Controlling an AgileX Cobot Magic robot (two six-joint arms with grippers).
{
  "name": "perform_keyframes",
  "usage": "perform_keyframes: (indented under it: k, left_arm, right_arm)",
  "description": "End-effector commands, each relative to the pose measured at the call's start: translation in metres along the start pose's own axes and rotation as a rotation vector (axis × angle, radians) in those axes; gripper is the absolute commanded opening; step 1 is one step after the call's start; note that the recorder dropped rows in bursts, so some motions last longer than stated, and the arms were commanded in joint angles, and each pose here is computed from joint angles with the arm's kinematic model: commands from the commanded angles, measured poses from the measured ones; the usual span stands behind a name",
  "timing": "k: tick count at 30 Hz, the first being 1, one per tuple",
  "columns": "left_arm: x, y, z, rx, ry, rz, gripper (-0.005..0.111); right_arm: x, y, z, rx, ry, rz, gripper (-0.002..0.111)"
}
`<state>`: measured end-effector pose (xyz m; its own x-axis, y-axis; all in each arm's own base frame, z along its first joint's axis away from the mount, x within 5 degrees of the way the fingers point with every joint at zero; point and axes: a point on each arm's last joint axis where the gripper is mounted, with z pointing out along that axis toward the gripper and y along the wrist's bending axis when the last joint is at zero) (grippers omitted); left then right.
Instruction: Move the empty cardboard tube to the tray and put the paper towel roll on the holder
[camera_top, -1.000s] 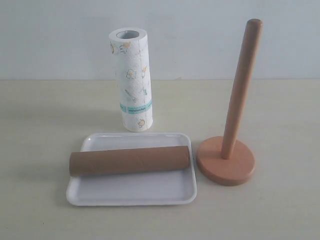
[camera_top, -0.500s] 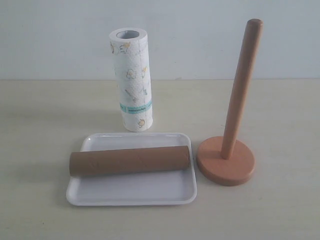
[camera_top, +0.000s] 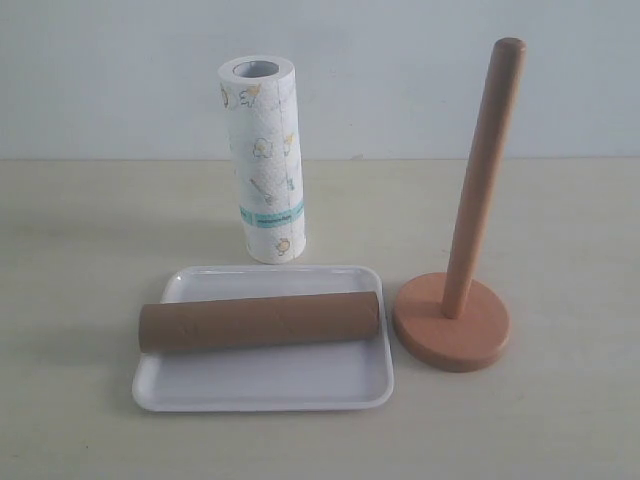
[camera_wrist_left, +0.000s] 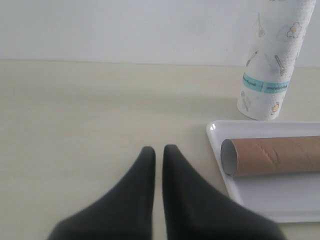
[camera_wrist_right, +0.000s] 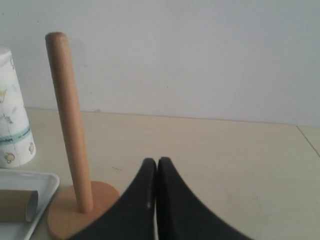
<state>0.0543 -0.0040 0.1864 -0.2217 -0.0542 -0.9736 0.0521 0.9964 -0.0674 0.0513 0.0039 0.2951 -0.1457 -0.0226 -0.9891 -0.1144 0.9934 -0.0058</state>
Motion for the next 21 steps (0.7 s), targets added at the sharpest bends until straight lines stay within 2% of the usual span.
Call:
perform_keyframes:
  k: [1, 11, 18, 21]
  left_arm:
    - [0.001, 0.0, 0.0, 0.002, -0.001, -0.007, 0.005]
    - [0.001, 0.0, 0.0, 0.002, -0.001, -0.007, 0.005]
    - [0.001, 0.0, 0.0, 0.002, -0.001, -0.007, 0.005]
    - [0.001, 0.0, 0.0, 0.002, -0.001, -0.007, 0.005]
  right_arm:
    - [0.017, 0.001, 0.007, -0.001, 0.014, -0.033, 0.0]
    - [0.066, 0.002, 0.011, -0.01, -0.028, -0.15, 0.0]
    - [0.102, 0.004, 0.018, -0.037, 0.038, -0.079, 0.0]
    - [0.106, 0.005, 0.019, -0.046, 0.047, -0.038, 0.0]
